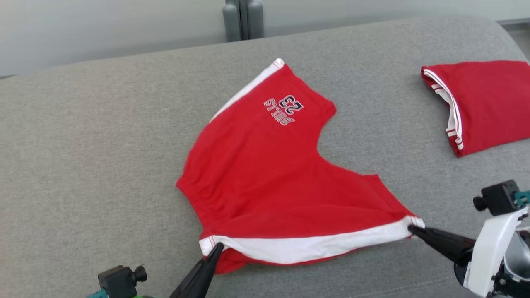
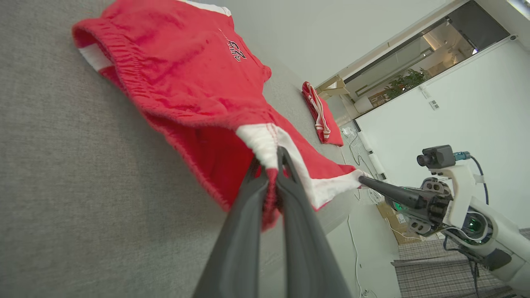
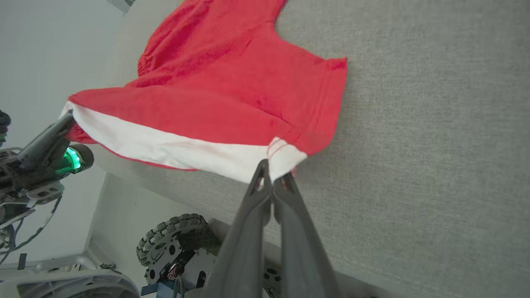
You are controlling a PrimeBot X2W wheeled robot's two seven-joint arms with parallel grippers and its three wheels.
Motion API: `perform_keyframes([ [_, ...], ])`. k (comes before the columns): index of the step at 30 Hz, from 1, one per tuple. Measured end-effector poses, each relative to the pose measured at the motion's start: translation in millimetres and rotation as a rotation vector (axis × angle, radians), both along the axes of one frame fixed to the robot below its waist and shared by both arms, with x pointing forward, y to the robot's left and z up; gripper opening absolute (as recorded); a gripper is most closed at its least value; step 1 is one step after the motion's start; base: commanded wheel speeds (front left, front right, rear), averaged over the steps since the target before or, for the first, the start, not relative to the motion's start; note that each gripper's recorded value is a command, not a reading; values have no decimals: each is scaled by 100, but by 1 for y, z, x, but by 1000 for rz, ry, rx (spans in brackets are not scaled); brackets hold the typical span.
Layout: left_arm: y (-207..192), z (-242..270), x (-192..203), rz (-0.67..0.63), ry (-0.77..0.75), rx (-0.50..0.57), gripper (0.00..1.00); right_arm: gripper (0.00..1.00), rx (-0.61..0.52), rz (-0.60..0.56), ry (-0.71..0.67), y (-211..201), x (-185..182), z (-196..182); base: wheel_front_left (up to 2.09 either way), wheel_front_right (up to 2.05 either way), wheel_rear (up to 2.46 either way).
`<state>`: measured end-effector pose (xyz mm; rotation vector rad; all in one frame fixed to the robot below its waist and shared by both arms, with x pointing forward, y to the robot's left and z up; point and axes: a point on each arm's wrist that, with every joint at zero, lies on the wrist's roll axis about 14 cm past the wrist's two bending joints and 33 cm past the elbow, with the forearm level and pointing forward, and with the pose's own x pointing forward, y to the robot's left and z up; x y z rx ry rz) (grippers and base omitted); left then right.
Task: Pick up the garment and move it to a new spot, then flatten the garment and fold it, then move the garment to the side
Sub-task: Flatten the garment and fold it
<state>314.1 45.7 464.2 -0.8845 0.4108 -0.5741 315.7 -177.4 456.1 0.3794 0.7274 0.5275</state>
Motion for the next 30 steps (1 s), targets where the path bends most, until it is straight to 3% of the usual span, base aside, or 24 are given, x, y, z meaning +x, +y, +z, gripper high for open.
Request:
perform_keyframes([
  [8,24,36,30,191,-89,-97,0,0,-8,24,-255,13,54,56,0,0,0],
  [18,23,47,84,267,-156,-96,0,0,-96,59,-438,48,158,90,0,0,0],
  [30,40,10,130,403,-76,-44,0,0,-209,70,-487,81,257,58,0,0,0],
])
